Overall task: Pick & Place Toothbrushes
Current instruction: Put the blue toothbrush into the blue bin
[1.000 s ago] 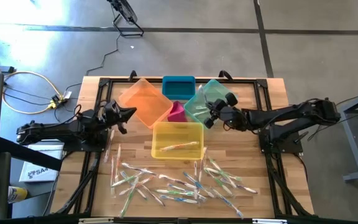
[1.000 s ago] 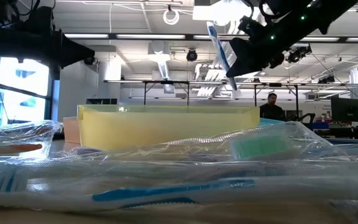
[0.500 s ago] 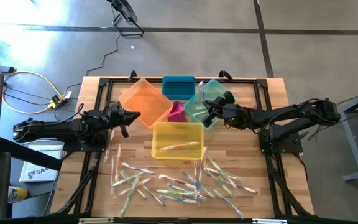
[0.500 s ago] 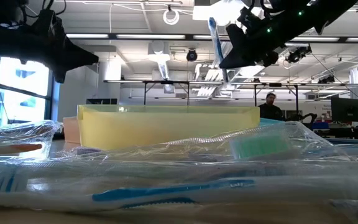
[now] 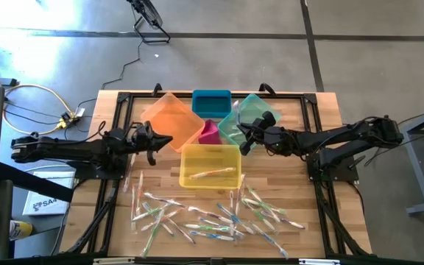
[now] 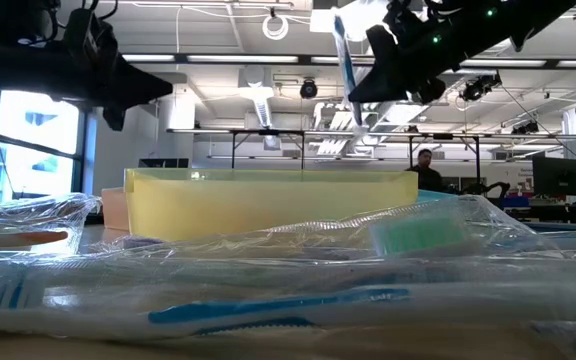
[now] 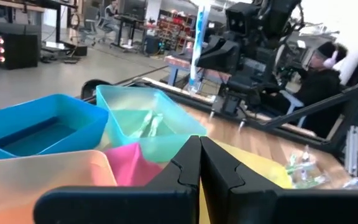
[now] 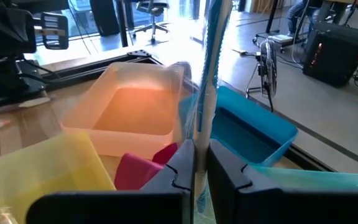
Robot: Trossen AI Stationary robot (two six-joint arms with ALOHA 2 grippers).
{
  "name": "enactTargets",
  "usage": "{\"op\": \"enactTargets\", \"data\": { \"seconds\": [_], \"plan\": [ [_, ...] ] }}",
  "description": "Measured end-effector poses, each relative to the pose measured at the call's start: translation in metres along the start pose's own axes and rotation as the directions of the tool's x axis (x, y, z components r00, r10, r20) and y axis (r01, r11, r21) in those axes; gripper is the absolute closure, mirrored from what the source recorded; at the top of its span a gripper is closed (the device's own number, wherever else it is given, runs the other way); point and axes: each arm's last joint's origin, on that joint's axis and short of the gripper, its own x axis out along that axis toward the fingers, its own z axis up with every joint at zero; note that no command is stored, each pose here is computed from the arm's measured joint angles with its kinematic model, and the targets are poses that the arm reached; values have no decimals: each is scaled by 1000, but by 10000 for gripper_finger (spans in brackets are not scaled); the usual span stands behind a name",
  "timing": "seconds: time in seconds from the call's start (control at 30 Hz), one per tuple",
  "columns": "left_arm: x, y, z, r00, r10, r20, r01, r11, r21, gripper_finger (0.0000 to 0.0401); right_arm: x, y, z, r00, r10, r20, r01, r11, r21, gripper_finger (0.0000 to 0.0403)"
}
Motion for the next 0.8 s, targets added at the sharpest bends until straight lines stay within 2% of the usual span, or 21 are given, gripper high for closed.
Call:
{"op": "enactTargets", "data": {
  "seconds": [0.27,0.47,0.53,0.6,0.73,0.8],
  "plan": [
    [24,-10,26,999,-15,-42,18,997,75,401,0,0,1,1000,3,7,-3,1000,4,388],
    [54,5,44,983,130,-132,-116,988,106,401,0,1,1,1000,31,1,-31,1000,3,388],
    [63,14,48,979,149,-142,-134,985,104,401,0,2,0,999,48,-2,-48,999,2,388],
    [73,22,51,983,116,-142,-102,990,97,401,0,2,0,998,58,-4,-58,998,-4,388],
    [92,30,59,994,-68,-91,77,993,91,401,-2,5,0,997,74,-5,-74,997,-29,388],
    [100,33,61,990,-120,-69,126,987,97,401,-3,6,0,996,87,-7,-87,996,-30,388]
  ]
}}
